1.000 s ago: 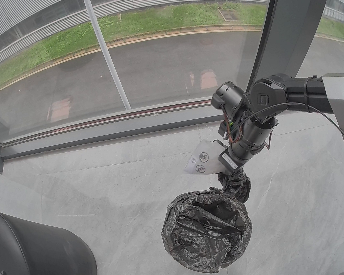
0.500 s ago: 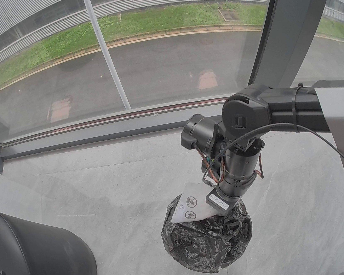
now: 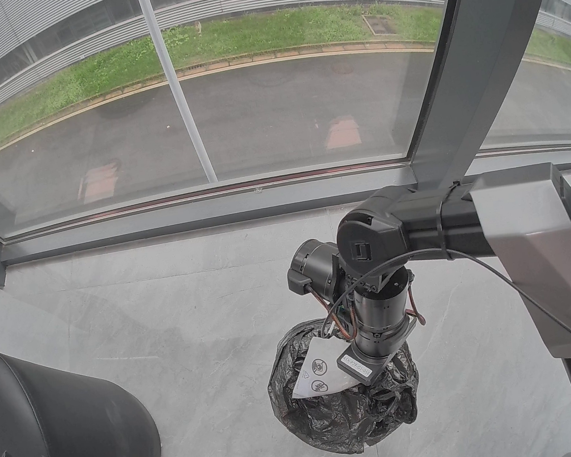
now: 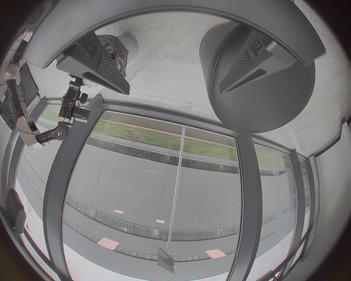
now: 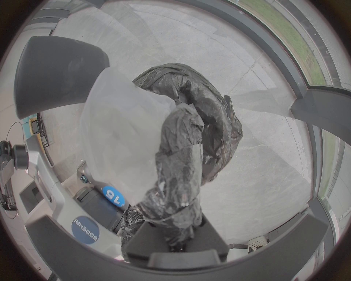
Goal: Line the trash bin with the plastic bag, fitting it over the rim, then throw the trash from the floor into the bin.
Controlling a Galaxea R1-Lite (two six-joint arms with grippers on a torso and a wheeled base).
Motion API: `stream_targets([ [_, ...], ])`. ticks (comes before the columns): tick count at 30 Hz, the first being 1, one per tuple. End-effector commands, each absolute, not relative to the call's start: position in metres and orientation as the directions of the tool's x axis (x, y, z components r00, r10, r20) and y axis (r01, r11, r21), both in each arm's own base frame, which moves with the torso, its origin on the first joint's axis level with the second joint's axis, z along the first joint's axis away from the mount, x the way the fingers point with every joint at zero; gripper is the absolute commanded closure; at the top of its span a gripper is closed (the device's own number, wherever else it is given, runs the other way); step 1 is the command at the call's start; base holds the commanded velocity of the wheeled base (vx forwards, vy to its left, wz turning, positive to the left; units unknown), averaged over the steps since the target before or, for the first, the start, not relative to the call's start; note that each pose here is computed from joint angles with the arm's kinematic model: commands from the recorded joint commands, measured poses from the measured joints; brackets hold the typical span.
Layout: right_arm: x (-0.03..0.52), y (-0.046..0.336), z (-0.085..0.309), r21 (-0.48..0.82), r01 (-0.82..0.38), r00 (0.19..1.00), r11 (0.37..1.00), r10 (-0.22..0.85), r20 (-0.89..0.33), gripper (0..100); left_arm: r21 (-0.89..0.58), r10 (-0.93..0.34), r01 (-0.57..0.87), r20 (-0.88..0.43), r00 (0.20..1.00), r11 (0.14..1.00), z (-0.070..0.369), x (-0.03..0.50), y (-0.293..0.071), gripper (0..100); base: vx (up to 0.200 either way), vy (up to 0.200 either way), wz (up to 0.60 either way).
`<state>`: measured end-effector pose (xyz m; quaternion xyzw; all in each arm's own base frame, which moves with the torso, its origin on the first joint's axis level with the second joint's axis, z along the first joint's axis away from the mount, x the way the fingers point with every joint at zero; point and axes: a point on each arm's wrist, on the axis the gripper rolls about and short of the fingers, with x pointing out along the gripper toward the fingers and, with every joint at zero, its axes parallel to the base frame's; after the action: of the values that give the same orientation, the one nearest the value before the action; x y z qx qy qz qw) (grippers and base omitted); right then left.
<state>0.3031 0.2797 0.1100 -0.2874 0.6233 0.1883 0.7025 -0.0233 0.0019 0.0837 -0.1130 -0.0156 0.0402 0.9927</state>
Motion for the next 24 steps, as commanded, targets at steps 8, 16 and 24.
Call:
stream_targets([
  [8, 0.312, 0.292, 0.08, -0.212, -0.638, 0.187, 0.74, -0.118, -0.975, 100, -0.282, 0.087, -0.072, 0.041, 0.995, 0.957, 0.084, -0.025, 0.002, 0, 0.0, 0.0, 0.0],
  [16, 0.315, 0.295, 0.067, -0.228, -0.639, 0.188, 0.734, -0.138, -0.972, 100, -0.34, 0.089, -0.069, 0.044, 0.995, 0.938, 0.085, -0.025, 0.002, 0, 0.0, 0.0, 0.0],
  [24, 0.316, 0.3, 0.059, -0.228, -0.655, 0.198, 0.72, -0.127, -0.972, 0, -0.346, 0.089, -0.068, 0.044, 0.995, 0.936, 0.085, -0.025, 0.002, 0, 0.0, 0.0, 0.0],
])
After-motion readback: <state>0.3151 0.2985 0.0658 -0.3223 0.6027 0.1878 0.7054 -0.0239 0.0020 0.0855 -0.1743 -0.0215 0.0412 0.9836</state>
